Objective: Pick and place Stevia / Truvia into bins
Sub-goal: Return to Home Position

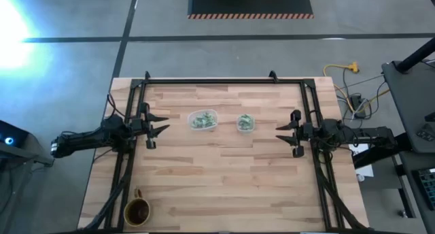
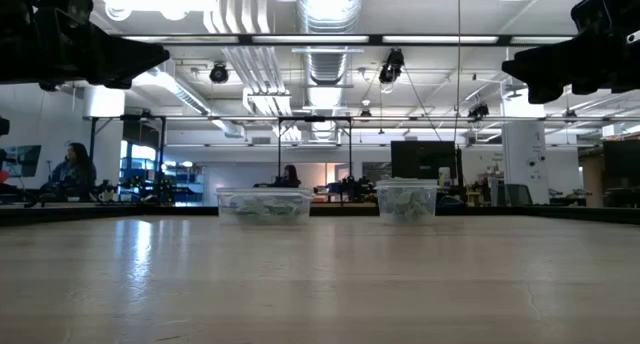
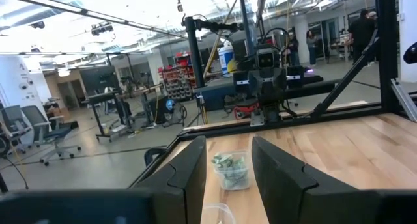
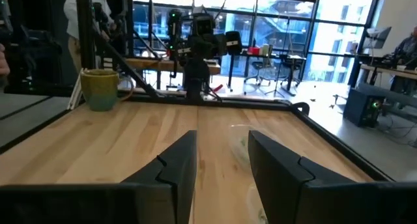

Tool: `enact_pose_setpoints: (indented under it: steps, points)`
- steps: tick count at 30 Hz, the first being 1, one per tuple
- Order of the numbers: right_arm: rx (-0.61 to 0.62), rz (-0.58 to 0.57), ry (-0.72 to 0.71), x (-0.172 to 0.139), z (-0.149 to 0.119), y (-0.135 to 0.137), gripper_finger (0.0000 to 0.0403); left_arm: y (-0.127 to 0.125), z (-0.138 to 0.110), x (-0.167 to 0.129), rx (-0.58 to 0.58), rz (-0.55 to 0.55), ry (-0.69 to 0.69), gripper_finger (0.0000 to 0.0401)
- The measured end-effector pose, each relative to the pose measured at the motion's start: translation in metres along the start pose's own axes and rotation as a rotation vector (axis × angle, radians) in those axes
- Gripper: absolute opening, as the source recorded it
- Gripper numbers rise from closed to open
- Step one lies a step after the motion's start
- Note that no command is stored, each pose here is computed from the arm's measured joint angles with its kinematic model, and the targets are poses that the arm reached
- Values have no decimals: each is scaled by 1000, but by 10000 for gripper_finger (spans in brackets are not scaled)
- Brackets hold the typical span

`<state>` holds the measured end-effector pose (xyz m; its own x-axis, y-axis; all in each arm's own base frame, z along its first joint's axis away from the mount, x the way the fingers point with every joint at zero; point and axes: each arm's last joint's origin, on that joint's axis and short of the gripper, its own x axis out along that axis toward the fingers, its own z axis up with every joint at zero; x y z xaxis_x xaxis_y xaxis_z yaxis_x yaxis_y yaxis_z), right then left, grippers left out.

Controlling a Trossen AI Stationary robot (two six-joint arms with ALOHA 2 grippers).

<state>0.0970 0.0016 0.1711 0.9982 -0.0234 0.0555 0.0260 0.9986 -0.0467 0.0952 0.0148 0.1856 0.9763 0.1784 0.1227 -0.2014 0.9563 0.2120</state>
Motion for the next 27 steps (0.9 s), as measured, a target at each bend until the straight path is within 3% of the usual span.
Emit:
enact_pose_setpoints:
  steps: [27]
  points:
    - [67,2,61,2,-5,0,128,-2,-10,0,-53,-20,108,107]
